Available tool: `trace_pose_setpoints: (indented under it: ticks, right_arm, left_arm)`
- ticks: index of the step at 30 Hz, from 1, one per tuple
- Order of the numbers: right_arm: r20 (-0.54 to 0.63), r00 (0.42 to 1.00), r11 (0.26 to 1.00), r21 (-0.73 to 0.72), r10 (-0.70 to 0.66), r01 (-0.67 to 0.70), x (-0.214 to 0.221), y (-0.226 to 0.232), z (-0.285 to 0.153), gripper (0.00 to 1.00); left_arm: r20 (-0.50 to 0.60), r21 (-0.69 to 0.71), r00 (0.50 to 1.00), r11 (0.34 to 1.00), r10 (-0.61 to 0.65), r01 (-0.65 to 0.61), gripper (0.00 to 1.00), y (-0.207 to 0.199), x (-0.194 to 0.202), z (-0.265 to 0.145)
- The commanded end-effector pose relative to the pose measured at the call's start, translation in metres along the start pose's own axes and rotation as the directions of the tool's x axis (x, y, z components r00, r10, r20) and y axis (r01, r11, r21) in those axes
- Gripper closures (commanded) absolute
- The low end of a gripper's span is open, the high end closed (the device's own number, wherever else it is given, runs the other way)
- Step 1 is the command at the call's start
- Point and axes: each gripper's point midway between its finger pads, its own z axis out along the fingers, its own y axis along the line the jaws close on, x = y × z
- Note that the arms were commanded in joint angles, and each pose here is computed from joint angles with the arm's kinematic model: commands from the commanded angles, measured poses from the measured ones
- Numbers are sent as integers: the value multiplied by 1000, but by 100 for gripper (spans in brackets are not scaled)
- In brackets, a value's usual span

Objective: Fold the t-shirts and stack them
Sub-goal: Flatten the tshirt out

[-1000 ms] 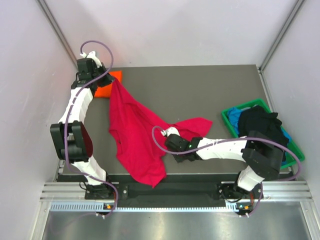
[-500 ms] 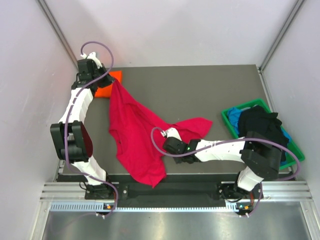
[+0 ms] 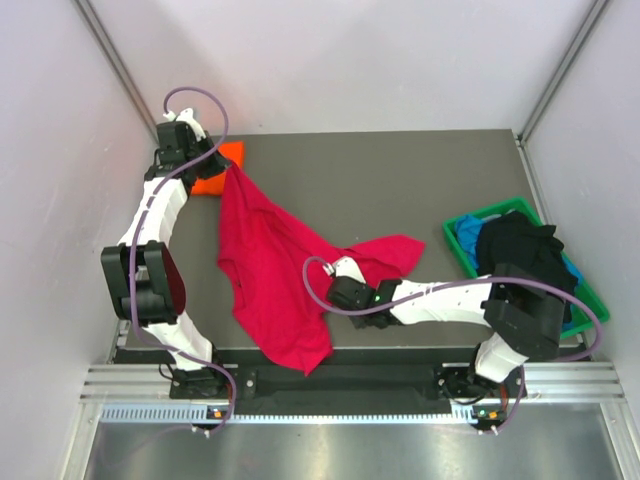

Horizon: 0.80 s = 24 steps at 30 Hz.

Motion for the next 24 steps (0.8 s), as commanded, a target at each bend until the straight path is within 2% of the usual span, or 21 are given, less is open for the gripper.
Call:
trace_pose_setpoints:
  ticks: [1, 12, 24]
  right_arm:
    - [-26, 999, 999, 25, -32, 32, 9, -3, -7, 75]
    - [10, 998, 998, 16, -58, 58, -10, -3, -21, 75]
    - [-42, 998, 998, 21, -53, 54, 15, -3, -3, 76]
  left_arm:
    - [86, 41, 996, 999, 29, -33, 100, -12, -27, -8]
    - [77, 38, 997, 999, 21, -24, 100, -12, -24, -9]
    - [71, 46, 997, 999, 9, -12, 100, -13, -20, -8]
